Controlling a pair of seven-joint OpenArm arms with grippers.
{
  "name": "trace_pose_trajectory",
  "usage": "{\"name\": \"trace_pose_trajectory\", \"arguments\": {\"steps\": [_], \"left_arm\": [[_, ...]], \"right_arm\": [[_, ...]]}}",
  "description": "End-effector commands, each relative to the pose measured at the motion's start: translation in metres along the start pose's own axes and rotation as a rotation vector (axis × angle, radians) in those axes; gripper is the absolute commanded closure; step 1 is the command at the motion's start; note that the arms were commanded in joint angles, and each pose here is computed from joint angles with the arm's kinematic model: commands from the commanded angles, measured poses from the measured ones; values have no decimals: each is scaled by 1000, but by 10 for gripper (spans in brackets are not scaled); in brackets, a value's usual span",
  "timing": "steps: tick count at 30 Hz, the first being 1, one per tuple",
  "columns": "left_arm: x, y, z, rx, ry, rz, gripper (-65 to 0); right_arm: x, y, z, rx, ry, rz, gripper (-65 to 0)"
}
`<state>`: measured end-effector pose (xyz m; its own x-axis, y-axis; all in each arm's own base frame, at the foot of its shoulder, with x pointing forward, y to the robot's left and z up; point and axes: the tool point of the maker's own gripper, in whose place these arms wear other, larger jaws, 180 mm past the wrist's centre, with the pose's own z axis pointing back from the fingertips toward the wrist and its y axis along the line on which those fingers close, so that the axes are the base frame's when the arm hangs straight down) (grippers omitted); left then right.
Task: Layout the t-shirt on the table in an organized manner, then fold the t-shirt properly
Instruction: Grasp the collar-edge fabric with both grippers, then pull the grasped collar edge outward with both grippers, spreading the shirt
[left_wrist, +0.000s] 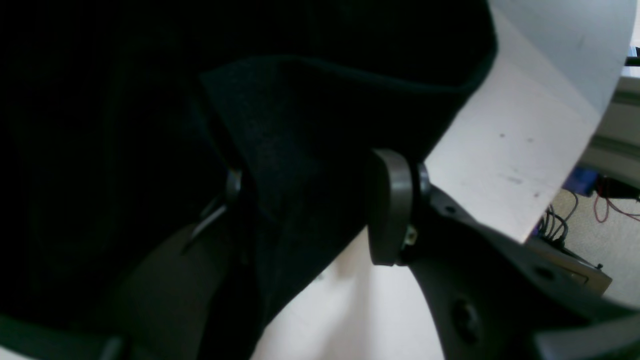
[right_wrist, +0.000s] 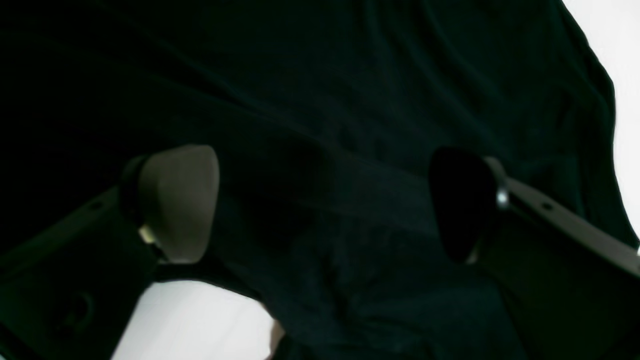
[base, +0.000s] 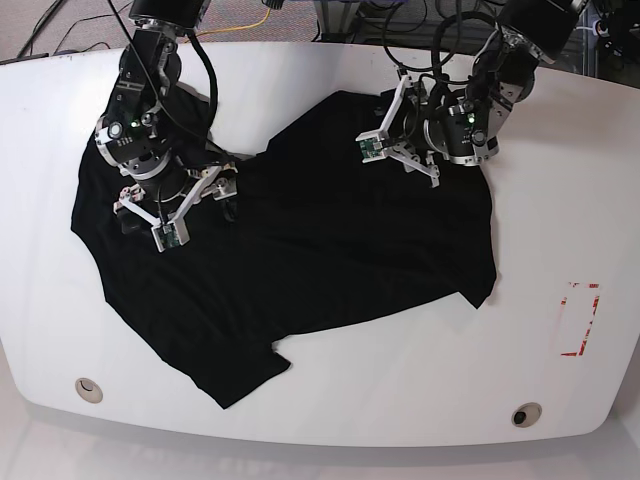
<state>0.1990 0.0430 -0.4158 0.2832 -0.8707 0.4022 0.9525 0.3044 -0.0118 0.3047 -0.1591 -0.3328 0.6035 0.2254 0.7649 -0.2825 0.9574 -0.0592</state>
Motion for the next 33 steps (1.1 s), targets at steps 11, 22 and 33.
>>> {"name": "trace_pose_trajectory", "arguments": {"steps": [11,22,33], "left_arm": [[5,7,7,19,-23,-8,-256],[-17,-5,9,3,23,-16,-11],[-55,-1,35,55,84,-6,-1]], "right_arm": [[16,-4,3,-11,-54,12,-650],[16,-5,3,-12,-53,13,-650],[20,-15,5,-36,-62,4,-650]]}}
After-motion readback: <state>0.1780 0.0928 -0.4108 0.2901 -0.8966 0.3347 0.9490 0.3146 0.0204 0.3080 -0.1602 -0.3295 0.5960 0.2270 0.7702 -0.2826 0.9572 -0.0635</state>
